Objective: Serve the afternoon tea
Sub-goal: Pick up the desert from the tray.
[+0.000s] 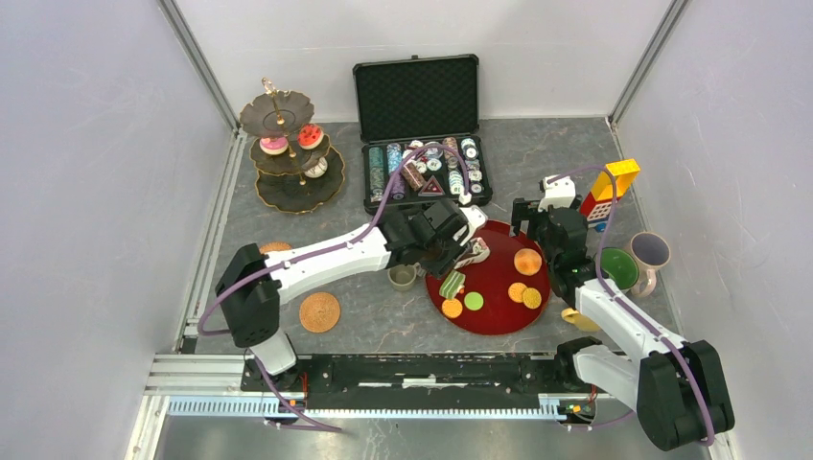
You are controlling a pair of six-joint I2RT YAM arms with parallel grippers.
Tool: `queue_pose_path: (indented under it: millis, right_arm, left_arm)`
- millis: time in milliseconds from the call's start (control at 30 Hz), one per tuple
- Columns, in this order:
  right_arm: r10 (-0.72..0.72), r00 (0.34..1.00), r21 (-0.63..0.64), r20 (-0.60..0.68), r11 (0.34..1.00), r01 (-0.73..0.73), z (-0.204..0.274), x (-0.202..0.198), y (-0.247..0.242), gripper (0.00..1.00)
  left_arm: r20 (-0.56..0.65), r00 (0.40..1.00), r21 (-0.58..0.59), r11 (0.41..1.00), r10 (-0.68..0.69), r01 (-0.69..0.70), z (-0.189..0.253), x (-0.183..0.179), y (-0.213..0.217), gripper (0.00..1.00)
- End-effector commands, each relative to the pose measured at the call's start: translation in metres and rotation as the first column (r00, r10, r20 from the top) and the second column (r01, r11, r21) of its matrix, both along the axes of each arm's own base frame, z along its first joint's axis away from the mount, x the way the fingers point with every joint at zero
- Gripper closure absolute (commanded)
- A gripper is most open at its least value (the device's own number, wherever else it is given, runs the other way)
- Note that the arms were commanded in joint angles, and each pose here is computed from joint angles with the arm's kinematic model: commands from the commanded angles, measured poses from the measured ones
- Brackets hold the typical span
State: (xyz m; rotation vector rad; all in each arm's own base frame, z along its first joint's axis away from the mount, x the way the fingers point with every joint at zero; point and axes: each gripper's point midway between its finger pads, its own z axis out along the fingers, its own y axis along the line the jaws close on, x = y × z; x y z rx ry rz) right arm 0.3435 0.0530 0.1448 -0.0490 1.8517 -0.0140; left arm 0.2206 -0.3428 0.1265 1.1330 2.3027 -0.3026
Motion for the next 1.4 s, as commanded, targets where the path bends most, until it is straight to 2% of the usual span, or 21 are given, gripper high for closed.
queue_pose_path:
  millis: [0,167,500,933,1100,1367]
  right_arm:
    - [-0.006,0.999,0.025,0.053,1.000,0.004,0.017,0.008,0.001,0.02]
    - [-0.002,0.999,0.027,0.053,1.000,0.001,0.018,0.008,0.002,0.02]
    - [-0.002,0.999,0.029,0.051,1.000,0.001,0.017,0.009,0.002,0.02]
    - [-0.003,0.999,0.029,0.052,1.000,0.001,0.018,0.009,0.002,0.02]
    - [-0.004,0.999,0.029,0.054,1.000,0.003,0.019,0.008,0.002,0.02]
    - [-0.002,0.999,0.031,0.053,1.000,0.000,0.019,0.009,0.002,0.02]
  left_arm:
    - [0.065,0.996,-0.149,0.987,0.067,-0.057,0.040,0.006,-0.009,0.98]
    - [0.063,0.996,-0.196,0.980,0.057,-0.043,0.052,0.002,-0.010,0.98]
    - [0.072,0.995,-0.215,0.975,0.067,-0.050,0.062,-0.001,-0.005,0.98]
    - [0.151,0.975,-0.285,0.952,0.161,-0.113,0.092,-0.008,0.037,0.98]
    - [0.204,0.951,-0.298,0.940,0.231,-0.164,0.106,-0.007,0.064,0.98]
    - [0.293,0.876,-0.283,0.910,0.384,-0.304,0.123,0.003,0.113,0.98]
